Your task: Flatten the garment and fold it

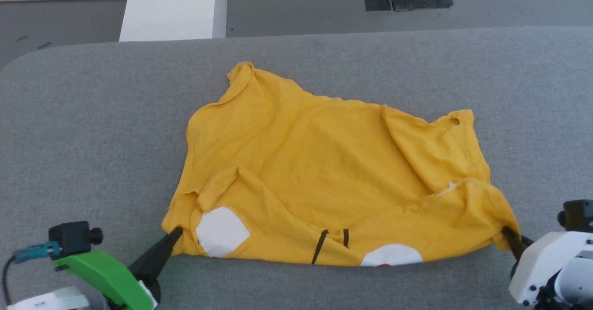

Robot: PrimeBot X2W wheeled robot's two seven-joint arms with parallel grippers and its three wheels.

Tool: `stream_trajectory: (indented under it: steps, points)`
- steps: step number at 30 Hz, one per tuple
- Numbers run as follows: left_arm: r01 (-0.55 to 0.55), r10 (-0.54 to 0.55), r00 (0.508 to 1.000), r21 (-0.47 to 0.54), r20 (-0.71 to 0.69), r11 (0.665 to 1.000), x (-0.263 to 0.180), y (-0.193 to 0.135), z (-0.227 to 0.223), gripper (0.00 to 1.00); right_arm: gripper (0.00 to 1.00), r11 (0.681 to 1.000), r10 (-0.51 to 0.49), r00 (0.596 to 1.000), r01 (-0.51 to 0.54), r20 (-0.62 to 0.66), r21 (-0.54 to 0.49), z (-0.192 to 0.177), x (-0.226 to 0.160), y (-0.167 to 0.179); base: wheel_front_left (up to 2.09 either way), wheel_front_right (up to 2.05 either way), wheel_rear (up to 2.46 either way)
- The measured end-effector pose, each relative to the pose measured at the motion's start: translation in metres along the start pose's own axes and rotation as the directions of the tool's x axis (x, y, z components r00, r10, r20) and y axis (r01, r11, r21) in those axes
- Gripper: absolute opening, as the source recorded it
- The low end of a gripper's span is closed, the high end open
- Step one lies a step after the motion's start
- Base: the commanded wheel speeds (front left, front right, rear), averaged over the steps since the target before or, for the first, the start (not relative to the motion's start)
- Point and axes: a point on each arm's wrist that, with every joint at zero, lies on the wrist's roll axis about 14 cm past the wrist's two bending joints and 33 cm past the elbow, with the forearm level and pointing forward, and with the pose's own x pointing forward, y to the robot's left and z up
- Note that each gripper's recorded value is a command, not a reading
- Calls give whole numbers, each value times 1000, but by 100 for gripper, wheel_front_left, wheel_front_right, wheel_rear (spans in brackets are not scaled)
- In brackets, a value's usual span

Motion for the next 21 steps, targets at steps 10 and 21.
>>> stream_trajectory:
  steps: [10, 21]
  points:
    - [42, -44, 999, -52, -30, 998, -48, -12, -10, 0, 0, 999, -45, 998, 43, 54, 32, 23, -30, -23, 0, 0, 0]
    - [-8, -7, 992, -126, -124, 992, -65, -8, -49, 0, 0, 999, -34, 997, 37, -71, 32, -17, -37, -23, 0, 0, 0]
